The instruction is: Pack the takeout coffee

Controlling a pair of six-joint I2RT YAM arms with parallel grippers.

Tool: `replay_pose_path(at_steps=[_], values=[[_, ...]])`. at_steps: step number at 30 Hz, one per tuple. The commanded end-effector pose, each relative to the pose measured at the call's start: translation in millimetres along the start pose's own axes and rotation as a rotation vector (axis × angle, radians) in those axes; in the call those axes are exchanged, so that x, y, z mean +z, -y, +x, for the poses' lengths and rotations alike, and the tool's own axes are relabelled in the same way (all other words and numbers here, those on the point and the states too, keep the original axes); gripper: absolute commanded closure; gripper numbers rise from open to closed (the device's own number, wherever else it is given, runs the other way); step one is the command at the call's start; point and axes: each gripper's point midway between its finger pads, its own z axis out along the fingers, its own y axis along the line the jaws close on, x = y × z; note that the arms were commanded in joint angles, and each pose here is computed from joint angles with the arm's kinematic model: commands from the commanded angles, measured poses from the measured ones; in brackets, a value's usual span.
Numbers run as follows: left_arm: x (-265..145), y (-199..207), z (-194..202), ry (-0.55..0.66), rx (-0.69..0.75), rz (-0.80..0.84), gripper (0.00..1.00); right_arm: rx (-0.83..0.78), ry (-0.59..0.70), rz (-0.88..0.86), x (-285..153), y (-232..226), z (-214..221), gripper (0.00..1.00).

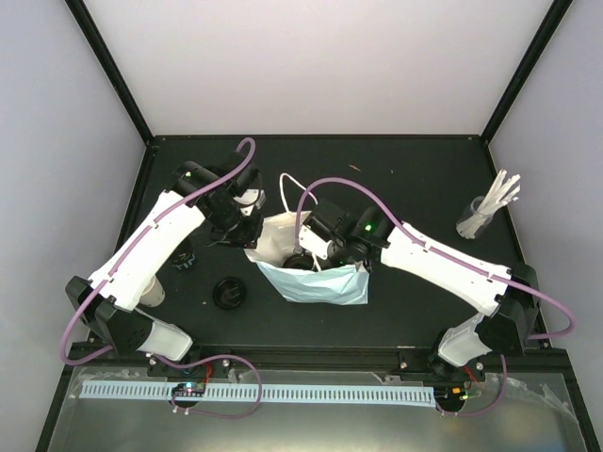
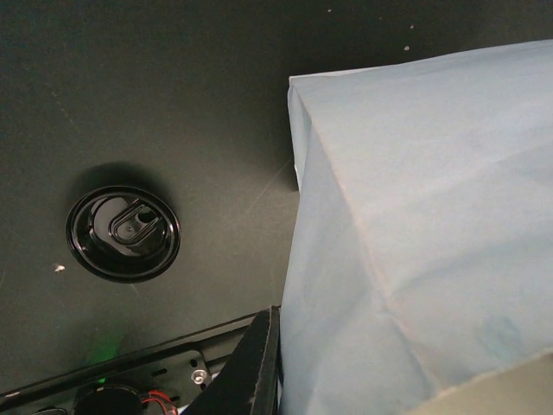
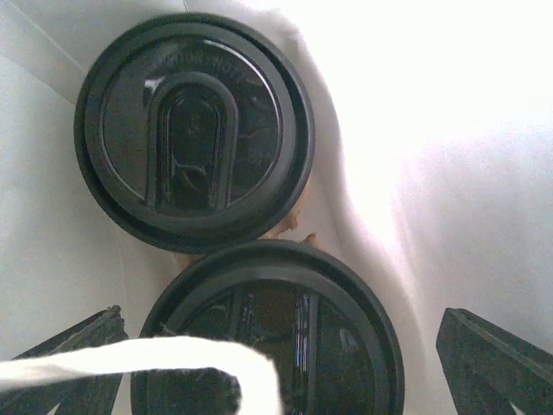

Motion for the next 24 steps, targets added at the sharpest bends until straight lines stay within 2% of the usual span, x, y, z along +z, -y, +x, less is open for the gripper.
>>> replay_pose_path(at_steps=[1,11,24], values=[[-9.3,-6.3,-5.2,0.018,-0.005,-0.037,0.98,0.003,0.132,-0.006,-24.6,-0.5,-26.6,0.0],[-9.8,-5.3,-7.6,0.021,-0.002,-0.035,0.98,-0.006,0.31,-0.043,-48.9,-7.7,-58.2,0.0],[-13.0,-2.8,-12.7,0.034,0.01,-0.033,0.98,0.002,0.423,-0.076,-61.5,-13.9,-70.5,0.0]])
